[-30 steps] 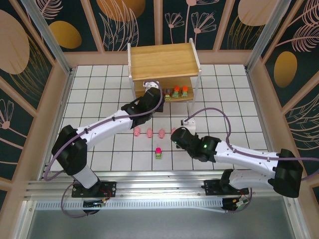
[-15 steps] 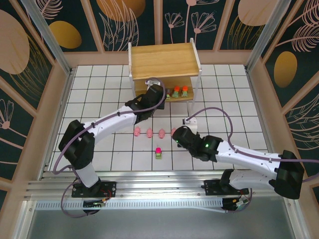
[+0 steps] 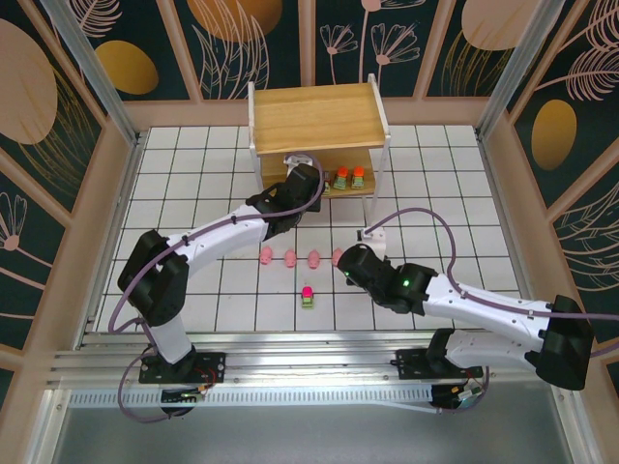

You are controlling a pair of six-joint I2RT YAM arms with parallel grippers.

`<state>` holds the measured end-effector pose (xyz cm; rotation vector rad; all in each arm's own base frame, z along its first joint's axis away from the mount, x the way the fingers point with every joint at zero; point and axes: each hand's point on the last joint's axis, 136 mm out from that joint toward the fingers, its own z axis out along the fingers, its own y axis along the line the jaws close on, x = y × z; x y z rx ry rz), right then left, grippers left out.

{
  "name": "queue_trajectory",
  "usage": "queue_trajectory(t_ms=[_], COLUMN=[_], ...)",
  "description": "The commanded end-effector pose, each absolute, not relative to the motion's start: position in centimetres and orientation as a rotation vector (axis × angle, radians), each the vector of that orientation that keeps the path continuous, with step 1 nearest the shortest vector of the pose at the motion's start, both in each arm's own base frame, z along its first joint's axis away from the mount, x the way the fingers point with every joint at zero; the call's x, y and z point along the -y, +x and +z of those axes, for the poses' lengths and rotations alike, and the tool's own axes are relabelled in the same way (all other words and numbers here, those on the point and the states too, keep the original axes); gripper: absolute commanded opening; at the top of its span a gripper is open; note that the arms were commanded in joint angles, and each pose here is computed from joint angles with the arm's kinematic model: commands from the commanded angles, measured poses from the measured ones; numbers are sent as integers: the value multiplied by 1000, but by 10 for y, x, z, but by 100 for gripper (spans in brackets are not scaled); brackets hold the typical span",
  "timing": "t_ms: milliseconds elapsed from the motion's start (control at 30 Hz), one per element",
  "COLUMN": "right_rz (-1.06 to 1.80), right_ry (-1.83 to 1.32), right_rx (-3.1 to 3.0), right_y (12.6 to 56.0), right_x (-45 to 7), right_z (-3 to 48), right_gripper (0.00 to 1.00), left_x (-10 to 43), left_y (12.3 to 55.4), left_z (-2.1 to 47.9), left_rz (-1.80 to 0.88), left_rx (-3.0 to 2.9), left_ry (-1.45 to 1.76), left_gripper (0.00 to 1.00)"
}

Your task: Place and organize the plastic toys onto the shelf

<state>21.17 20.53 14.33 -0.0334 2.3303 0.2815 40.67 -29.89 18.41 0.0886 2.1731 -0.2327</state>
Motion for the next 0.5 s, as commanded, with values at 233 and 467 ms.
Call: queue_trajectory(t_ms=[233, 467], right_rz=[270, 278], right_ry=[-34, -35], right_rx=[-2332, -2332], right_y=[213, 212], right_x=[-202, -203], right_z=[144, 144], right_gripper=[19, 19], left_x=[288, 287], left_y=[409, 406], left_z=[194, 192], left_rz=[-225, -226], left_rx=[-2130, -2129], left_ry=[55, 61], left_gripper=[35, 41])
